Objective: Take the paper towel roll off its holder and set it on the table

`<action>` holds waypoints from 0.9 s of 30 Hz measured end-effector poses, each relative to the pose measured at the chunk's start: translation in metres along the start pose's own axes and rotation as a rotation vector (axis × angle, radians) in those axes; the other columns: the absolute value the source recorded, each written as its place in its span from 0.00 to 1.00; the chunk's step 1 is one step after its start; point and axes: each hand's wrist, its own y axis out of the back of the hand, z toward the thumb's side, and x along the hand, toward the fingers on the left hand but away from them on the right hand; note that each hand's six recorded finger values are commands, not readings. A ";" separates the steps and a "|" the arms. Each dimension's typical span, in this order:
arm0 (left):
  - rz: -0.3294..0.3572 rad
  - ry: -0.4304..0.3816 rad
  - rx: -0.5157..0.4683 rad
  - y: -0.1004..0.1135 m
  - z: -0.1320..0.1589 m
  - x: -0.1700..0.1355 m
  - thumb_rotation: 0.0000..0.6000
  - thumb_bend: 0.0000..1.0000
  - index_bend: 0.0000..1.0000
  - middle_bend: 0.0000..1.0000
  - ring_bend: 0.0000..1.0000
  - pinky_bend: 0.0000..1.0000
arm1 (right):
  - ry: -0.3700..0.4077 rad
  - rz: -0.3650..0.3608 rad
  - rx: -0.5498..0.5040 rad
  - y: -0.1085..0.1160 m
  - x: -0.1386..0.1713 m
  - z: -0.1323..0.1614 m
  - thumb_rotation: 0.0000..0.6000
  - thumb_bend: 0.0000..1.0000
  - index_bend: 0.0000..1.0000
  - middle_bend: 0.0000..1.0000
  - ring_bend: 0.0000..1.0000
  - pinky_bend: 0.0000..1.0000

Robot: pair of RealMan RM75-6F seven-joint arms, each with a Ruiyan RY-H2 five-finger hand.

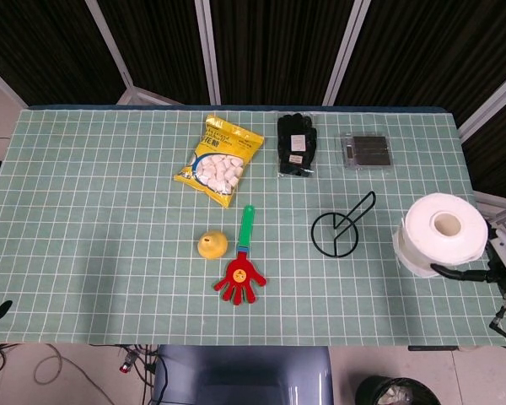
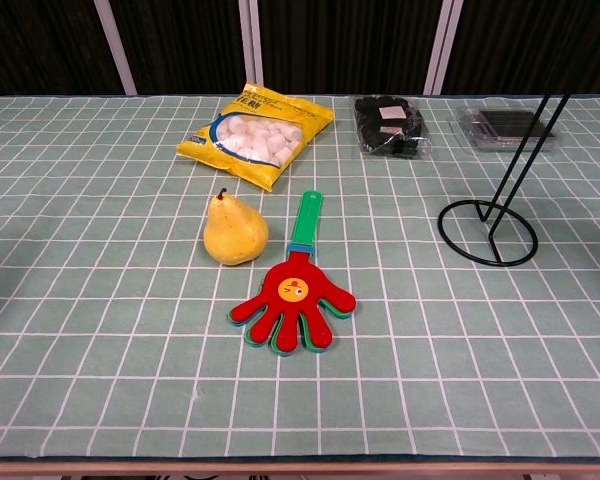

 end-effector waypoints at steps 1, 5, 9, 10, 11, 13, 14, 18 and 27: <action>0.000 0.000 0.001 0.000 0.000 0.000 1.00 0.12 0.13 0.00 0.00 0.00 | -0.010 0.018 -0.007 -0.005 0.004 -0.008 1.00 0.00 0.19 0.20 0.18 0.00; -0.004 -0.003 0.006 -0.002 0.001 0.000 1.00 0.12 0.13 0.00 0.00 0.00 | -0.023 0.089 -0.040 -0.031 0.014 -0.030 1.00 0.00 0.19 0.20 0.18 0.00; -0.001 -0.004 0.007 -0.002 0.002 0.000 1.00 0.12 0.13 0.00 0.00 0.00 | 0.003 0.136 -0.091 -0.062 0.015 -0.039 1.00 0.00 0.19 0.20 0.18 0.00; 0.000 -0.002 0.006 -0.001 0.002 0.000 1.00 0.12 0.13 0.00 0.00 0.00 | 0.012 0.144 -0.101 -0.071 0.014 -0.041 1.00 0.00 0.19 0.20 0.18 0.00; 0.001 -0.001 0.005 -0.001 0.001 0.000 1.00 0.12 0.13 0.00 0.00 0.00 | 0.018 0.147 -0.103 -0.077 0.013 -0.042 1.00 0.00 0.19 0.20 0.18 0.00; 0.003 0.002 0.003 0.000 0.000 0.001 1.00 0.12 0.13 0.00 0.00 0.00 | 0.031 0.149 -0.099 -0.091 0.010 -0.045 1.00 0.00 0.19 0.20 0.18 0.00; 0.004 0.003 0.002 0.000 0.000 0.001 1.00 0.12 0.13 0.00 0.00 0.00 | 0.037 0.147 -0.098 -0.098 0.009 -0.046 1.00 0.00 0.19 0.20 0.18 0.00; 0.002 0.001 0.002 0.000 -0.001 0.001 1.00 0.12 0.13 0.00 0.00 0.00 | 0.057 0.127 -0.093 -0.128 -0.001 -0.051 1.00 0.00 0.19 0.20 0.18 0.00; 0.001 0.001 0.005 0.000 0.000 0.001 1.00 0.12 0.13 0.00 0.00 0.00 | 0.033 0.064 -0.077 -0.170 -0.022 -0.072 1.00 0.00 0.19 0.20 0.17 0.00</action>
